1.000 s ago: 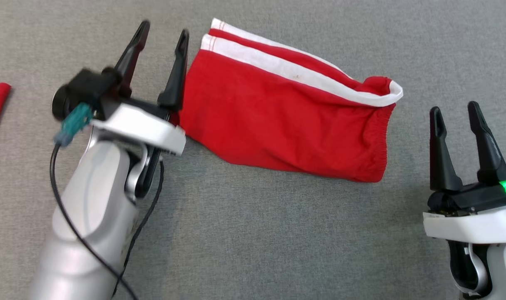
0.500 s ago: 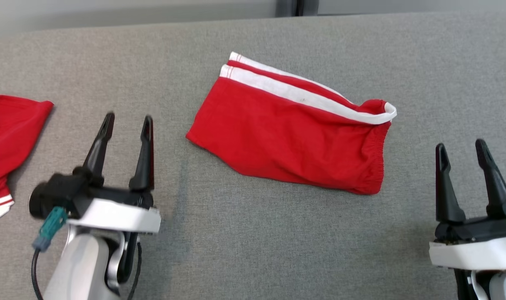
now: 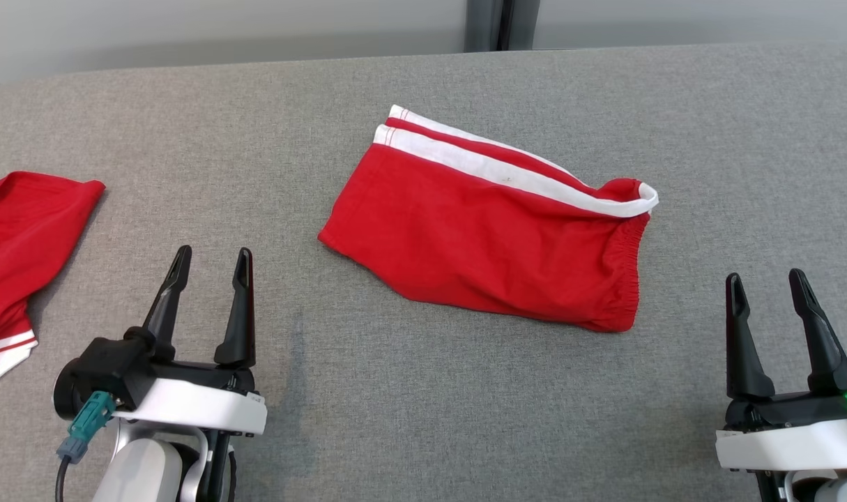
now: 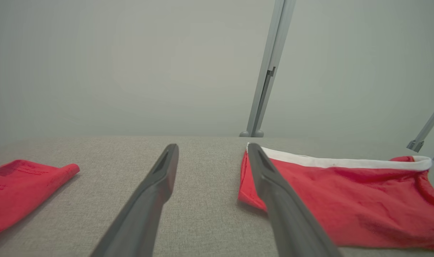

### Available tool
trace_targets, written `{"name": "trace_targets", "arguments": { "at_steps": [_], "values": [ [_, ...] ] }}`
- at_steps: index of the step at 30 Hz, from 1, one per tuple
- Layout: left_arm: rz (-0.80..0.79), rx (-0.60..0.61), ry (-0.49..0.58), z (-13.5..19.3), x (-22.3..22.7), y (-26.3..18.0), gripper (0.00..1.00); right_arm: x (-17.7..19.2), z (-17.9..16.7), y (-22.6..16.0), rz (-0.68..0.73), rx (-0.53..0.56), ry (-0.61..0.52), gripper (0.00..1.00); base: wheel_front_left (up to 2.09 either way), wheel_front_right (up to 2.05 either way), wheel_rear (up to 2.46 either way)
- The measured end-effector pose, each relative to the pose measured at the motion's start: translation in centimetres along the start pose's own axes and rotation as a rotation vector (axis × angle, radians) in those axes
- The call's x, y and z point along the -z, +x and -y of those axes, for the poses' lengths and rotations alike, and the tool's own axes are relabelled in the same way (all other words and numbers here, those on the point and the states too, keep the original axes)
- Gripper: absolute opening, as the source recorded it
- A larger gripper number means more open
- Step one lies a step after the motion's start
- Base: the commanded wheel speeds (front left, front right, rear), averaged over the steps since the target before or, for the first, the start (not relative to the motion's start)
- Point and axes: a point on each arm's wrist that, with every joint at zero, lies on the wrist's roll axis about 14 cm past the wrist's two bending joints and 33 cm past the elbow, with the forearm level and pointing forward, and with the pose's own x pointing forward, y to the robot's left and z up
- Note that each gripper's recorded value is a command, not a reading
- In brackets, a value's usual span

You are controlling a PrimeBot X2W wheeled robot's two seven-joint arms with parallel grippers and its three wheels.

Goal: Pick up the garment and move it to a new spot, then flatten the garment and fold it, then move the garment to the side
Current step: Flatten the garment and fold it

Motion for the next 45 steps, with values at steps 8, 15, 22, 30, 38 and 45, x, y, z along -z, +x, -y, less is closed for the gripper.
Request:
{"name": "trace_targets", "arguments": {
  "at_steps": [8, 15, 22, 30, 38, 45],
  "values": [
    [-0.001, 0.001, -0.002, 0.0, 0.0, 0.1, 1.00, -0.1, -0.3, 0.4, 0.007, -0.006, 0.008, 1.00, 0.00, 0.00, 0.00],
    [0.074, 0.073, 0.002, 1.4, -2.8, 3.2, 1.00, 0.5, -0.2, 1.1, -0.003, -0.005, 0.010, 1.00, 0.00, 0.00, 0.00],
    [-0.079, 0.207, -0.021, 4.6, -0.3, 8.4, 1.00, 1.5, -0.6, 2.6, -0.012, -0.018, 0.014, 1.00, 0.00, 0.00, 0.00],
    [-0.456, 0.235, -0.055, 5.2, 9.9, 9.3, 1.00, 2.7, 0.3, 2.9, -0.041, 0.005, 0.016, 1.00, 0.00, 0.00, 0.00],
    [-0.599, 0.261, -0.056, 6.0, 13.4, 9.3, 1.00, 3.2, 1.1, 2.7, -0.058, 0.029, 0.019, 1.00, 0.00, 0.00, 0.00],
    [-0.664, 0.324, -0.038, 7.6, 14.2, 9.3, 0.04, 3.0, 1.1, 2.9, -0.050, 0.030, 0.029, 1.00, 0.00, 0.00, 0.00]
  ]
}}
